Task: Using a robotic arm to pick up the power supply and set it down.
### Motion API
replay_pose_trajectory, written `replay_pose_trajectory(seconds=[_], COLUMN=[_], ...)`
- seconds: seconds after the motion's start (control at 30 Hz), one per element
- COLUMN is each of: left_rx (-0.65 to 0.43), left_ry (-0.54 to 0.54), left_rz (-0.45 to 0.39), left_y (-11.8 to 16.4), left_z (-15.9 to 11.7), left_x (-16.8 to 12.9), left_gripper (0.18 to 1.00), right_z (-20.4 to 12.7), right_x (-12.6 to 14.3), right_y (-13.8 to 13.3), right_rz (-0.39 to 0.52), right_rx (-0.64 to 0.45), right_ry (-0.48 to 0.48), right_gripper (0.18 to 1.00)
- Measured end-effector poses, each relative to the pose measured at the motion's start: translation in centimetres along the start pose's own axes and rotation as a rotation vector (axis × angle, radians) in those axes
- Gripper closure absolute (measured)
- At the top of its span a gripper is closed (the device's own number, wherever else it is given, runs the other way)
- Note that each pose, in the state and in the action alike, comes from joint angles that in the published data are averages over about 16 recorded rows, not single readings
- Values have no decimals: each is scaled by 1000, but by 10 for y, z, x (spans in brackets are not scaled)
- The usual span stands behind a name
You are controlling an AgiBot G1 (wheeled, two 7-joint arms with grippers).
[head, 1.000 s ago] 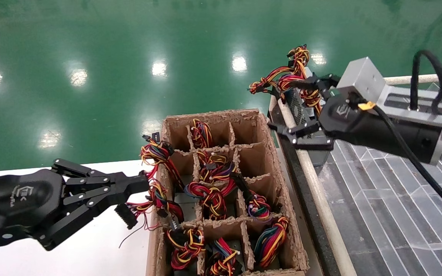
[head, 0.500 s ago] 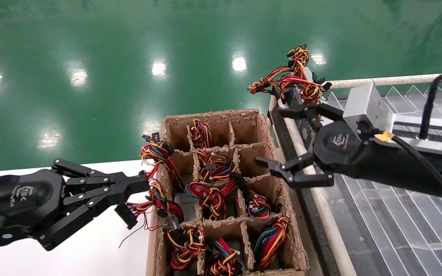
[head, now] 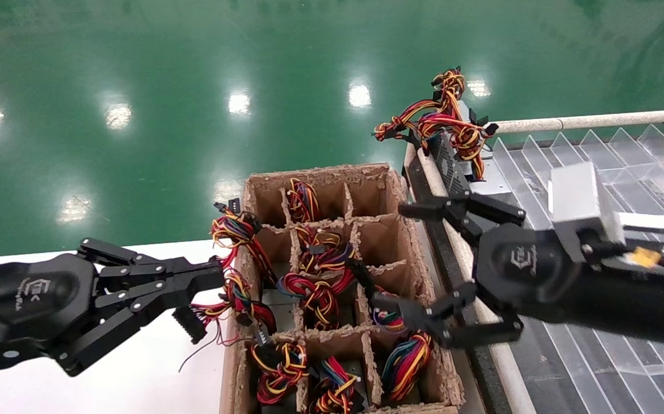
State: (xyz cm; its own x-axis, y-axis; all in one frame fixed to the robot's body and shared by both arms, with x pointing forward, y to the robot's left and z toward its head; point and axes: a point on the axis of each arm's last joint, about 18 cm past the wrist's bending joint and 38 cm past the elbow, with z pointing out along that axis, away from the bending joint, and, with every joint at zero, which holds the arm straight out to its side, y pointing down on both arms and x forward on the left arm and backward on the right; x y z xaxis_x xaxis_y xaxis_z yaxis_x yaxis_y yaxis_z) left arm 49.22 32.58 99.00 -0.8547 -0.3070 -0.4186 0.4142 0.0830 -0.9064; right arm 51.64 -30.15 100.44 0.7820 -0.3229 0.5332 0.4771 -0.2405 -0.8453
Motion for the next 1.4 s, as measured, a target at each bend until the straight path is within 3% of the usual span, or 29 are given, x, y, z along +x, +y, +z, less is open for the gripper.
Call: replay_pose_trajectory(seconds=[0.47, 1.4], left_rx=[0, 0], left_ry=[0, -1], left_rz=[0, 0], left_y=[0, 0], left_z=[0, 0], left_x=[0, 0], left_gripper=[866, 301], right_z=[-14, -17], right_x=[-33, -39], right_y=[-8, -9], right_rz=[52, 60], right_rx=[101, 123], right_ry=[-140, -167], right_gripper=[179, 179])
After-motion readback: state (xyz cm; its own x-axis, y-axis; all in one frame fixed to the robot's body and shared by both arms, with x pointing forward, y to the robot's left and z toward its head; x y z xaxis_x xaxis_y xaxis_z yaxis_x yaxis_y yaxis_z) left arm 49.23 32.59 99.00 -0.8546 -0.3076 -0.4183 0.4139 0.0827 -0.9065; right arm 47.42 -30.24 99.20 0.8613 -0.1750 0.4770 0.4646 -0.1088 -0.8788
